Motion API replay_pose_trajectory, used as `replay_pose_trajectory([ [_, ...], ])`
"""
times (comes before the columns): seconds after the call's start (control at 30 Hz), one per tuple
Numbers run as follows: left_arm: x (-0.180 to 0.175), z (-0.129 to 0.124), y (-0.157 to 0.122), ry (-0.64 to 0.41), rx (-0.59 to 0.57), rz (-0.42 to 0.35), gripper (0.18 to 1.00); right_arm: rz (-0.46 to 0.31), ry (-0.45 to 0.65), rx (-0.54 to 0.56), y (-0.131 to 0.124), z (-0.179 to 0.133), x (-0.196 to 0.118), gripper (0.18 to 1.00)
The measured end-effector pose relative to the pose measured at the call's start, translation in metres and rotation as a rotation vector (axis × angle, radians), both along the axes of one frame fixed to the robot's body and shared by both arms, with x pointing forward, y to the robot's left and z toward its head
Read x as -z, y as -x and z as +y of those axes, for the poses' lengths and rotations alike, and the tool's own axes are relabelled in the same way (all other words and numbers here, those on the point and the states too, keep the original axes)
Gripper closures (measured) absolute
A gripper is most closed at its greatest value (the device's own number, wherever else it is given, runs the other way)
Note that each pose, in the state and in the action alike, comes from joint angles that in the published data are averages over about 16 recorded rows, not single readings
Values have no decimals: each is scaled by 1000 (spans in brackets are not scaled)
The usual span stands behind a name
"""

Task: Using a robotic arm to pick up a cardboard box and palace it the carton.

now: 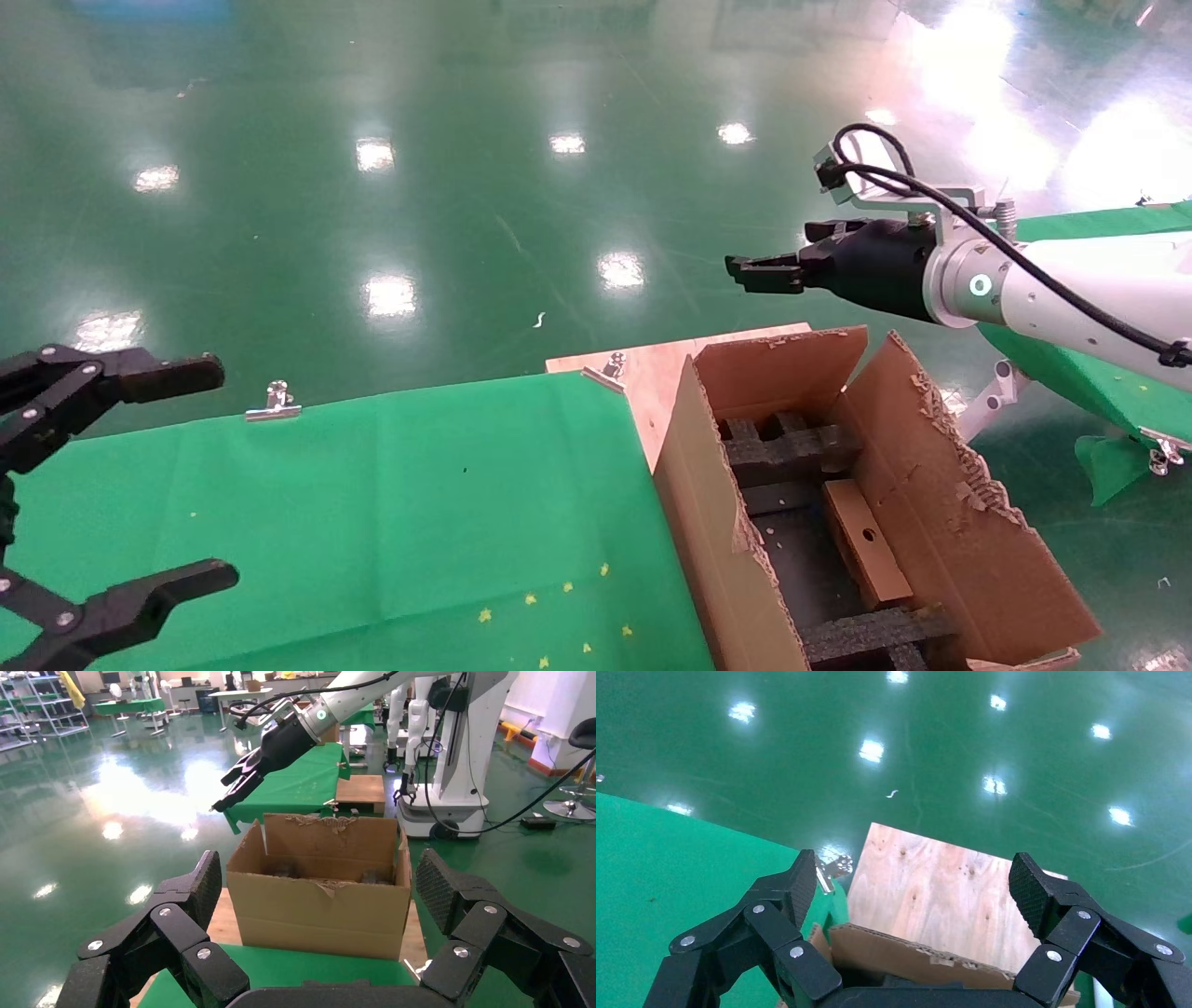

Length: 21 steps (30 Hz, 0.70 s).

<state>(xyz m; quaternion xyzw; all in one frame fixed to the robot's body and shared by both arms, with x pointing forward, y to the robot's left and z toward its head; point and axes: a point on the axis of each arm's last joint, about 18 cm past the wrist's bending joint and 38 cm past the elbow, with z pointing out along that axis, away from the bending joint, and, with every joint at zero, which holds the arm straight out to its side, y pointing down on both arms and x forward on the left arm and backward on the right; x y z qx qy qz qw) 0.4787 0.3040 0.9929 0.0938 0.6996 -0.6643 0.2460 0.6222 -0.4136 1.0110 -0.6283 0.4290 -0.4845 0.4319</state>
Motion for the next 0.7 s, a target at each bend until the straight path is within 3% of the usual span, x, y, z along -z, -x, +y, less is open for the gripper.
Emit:
replay_pose_trajectory([
  [0.37,0,0,0,0,0,0,183,57,1,-42,0,9,10,178],
  [0.7,0,0,0,0,0,0,183,150,8,-177,7,32,27,178],
])
